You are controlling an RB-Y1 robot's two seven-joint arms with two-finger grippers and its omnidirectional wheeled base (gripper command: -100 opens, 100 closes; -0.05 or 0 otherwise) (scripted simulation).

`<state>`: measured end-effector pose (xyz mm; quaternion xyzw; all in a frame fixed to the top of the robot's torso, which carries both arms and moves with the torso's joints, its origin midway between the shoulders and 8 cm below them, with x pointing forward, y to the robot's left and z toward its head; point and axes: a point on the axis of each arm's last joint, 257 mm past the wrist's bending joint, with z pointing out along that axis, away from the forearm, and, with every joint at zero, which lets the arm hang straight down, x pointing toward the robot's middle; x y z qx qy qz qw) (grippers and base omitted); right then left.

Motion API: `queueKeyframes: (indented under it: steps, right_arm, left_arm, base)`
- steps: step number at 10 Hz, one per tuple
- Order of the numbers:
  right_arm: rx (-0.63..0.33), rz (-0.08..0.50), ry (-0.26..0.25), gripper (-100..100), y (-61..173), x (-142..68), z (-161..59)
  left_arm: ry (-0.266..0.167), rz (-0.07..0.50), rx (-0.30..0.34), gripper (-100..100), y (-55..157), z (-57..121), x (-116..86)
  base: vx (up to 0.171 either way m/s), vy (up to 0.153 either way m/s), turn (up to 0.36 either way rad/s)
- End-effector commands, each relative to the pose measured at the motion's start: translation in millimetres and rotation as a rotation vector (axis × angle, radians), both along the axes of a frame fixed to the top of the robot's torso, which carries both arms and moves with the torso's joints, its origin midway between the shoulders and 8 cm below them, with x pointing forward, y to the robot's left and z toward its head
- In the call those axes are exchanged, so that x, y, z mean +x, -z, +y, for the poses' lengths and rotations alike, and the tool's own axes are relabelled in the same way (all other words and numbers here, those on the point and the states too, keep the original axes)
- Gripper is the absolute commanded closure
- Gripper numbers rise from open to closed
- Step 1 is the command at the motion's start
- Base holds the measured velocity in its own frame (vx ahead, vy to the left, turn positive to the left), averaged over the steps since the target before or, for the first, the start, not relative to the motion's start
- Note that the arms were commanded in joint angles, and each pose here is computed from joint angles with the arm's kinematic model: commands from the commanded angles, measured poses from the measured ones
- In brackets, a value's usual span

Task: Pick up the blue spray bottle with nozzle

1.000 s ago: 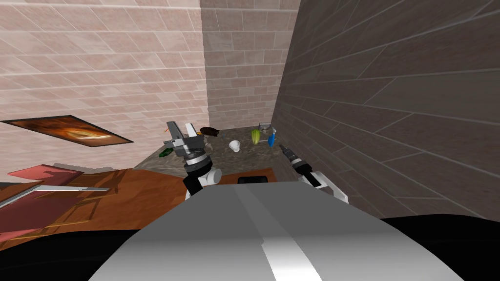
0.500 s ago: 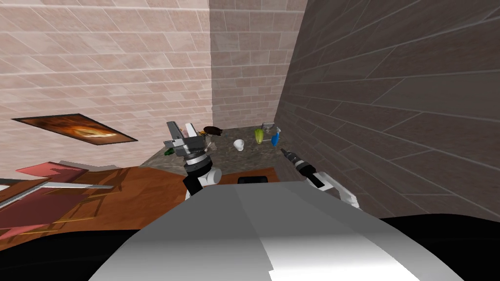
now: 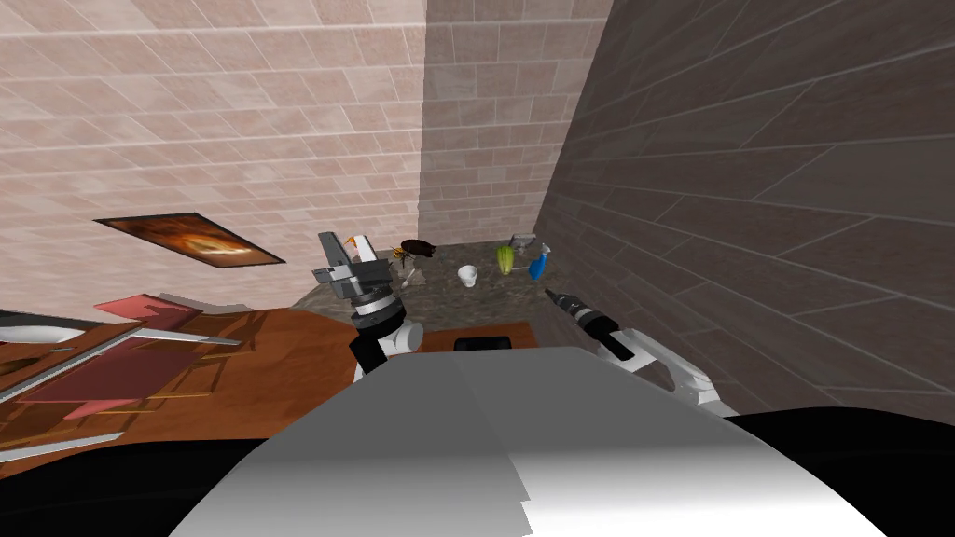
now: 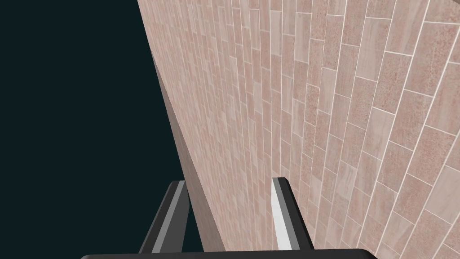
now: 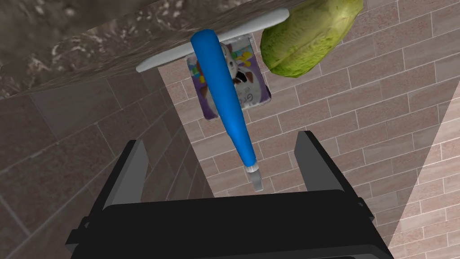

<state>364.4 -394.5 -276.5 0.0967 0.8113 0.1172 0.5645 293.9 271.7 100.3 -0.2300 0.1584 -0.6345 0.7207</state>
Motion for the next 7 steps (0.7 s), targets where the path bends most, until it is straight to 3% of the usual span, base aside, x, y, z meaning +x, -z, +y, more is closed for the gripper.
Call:
queueKeyframes:
  steps: [1, 7]
  right_arm:
    - [-0.058, 0.024, 0.016, -100, 3, -6, -22]
    - [-0.217, 0.064, 0.083, -100, -21, -17, -91]
  left_arm:
    - [0.0, 0.0, 0.0, 0, 0, 0.0, 0]
    - [0.0, 0.0, 0.0, 0, 0, 0.0, 0]
  base:
    - [0.016, 0.06, 0.102]
    - [0.055, 0.048, 0.182]
